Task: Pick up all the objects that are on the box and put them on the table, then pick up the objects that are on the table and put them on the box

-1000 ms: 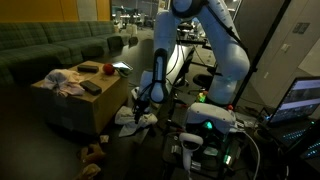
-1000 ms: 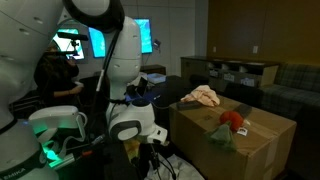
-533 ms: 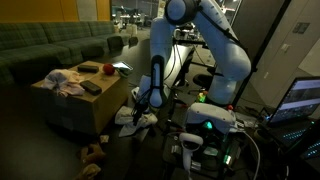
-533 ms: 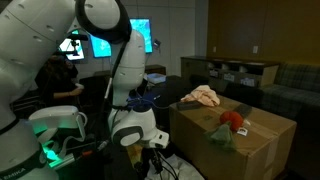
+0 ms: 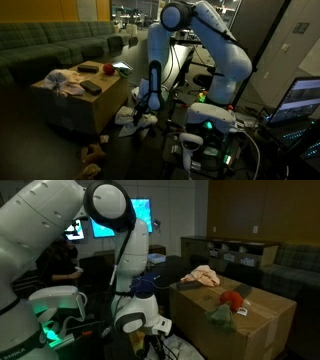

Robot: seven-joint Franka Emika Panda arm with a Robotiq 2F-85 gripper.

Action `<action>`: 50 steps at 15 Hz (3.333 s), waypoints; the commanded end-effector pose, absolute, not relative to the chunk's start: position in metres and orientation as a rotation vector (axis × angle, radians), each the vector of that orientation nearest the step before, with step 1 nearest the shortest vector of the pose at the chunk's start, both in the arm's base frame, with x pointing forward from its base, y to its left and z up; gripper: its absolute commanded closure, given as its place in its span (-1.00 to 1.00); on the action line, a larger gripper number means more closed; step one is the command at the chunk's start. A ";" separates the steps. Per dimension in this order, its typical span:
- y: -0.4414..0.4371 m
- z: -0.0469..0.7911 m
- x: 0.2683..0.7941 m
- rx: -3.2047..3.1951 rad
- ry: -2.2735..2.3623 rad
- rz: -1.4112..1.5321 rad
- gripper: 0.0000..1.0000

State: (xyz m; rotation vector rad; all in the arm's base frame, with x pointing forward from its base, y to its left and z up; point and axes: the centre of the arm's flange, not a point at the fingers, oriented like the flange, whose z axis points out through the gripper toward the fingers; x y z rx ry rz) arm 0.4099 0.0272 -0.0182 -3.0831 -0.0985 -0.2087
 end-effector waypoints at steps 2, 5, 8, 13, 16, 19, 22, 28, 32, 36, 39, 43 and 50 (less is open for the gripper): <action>0.020 -0.044 0.414 -3.161 -0.066 -0.274 -1.00; 0.018 -0.050 0.413 -3.183 -0.052 -0.261 -1.00; 0.020 -0.050 0.413 -3.190 -0.063 -0.255 -0.78; 0.020 -0.044 0.412 -3.177 -0.075 -0.213 0.13; 0.019 -0.035 0.410 -3.155 -0.074 -0.173 0.57; 0.015 -0.019 0.405 -3.129 -0.070 -0.111 0.98; 0.006 0.010 0.401 -3.105 -0.056 -0.086 0.92; -0.013 0.081 0.399 -3.067 -0.051 -0.110 0.93; -0.021 0.143 0.398 -3.021 -0.092 -0.115 0.93; -0.019 0.208 0.407 -2.974 -0.165 -0.132 0.93; -0.013 0.247 0.417 -2.954 -0.213 -0.193 0.93; -0.003 0.293 0.440 -2.924 -0.272 -0.284 0.93; -0.004 0.379 0.493 -2.905 -0.280 -0.469 0.93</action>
